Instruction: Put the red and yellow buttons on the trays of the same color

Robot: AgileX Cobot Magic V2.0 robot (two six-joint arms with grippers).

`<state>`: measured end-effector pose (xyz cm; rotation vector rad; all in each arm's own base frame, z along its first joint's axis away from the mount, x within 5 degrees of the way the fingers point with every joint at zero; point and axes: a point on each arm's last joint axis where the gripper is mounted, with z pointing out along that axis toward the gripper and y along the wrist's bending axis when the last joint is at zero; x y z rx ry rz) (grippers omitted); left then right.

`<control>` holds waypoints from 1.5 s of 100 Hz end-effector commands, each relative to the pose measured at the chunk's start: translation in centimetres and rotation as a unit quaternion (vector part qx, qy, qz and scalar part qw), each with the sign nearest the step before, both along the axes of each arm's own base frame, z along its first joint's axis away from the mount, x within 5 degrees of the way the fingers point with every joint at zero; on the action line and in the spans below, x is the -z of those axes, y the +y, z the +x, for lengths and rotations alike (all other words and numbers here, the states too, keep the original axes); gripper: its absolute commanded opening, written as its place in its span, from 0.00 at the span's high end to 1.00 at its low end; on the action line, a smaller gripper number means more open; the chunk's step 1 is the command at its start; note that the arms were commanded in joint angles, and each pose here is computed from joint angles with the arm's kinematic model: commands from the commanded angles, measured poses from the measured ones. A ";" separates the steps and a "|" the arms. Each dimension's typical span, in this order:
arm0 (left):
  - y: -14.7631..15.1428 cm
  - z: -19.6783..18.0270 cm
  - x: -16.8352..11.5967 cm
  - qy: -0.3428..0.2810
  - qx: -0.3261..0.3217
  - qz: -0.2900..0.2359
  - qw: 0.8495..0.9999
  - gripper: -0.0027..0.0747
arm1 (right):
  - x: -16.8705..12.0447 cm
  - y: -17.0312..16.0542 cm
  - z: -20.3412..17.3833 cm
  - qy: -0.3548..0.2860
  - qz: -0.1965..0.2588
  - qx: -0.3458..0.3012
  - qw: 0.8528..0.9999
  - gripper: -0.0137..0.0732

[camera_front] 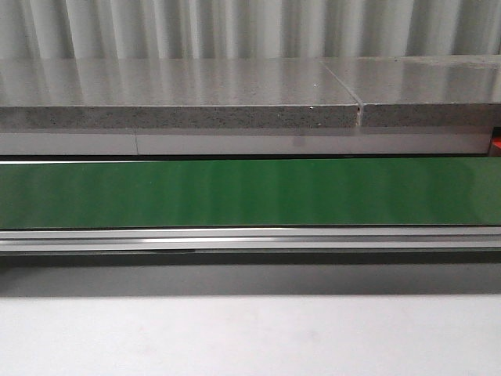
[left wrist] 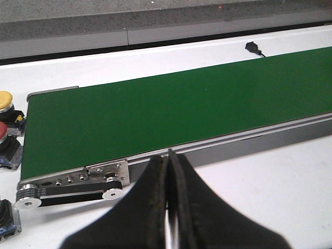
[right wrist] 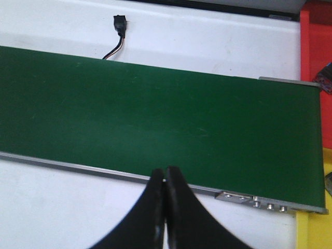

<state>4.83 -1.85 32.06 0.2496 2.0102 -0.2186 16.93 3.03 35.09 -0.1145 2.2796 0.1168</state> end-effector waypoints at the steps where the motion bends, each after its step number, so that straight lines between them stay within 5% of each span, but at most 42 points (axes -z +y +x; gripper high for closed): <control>1: -0.1 0.2 -1.3 -0.040 0.003 -0.016 0.999 0.99 | -0.6 -0.1 -1.4 -0.063 0.001 -0.010 0.998 0.92; 58: -0.1 0.4 -1.1 -0.042 0.002 -0.017 0.999 0.99 | 2.8 -2.1 -11.0 -0.175 0.022 -0.009 0.984 0.92; 91: 0.2 1.2 -1.2 -0.064 -0.019 0.002 0.998 0.99 | 3.0 -2.1 -11.4 -0.169 0.027 -0.010 0.985 0.92; 113: 0.6 3.0 -1.9 -0.031 -0.087 -0.048 0.995 0.99 | 3.0 -2.1 -11.4 -0.169 0.027 -0.010 0.985 0.92; 135: 1.6 5.8 -3.0 0.003 -0.163 -0.008 0.987 0.99 | 3.0 -2.1 -11.4 -0.169 0.027 -0.010 0.985 0.92; 150: 1.4 7.9 -3.8 0.022 -0.169 0.014 0.985 0.83 | 3.0 -2.1 -11.4 -0.169 0.027 -0.010 0.985 0.92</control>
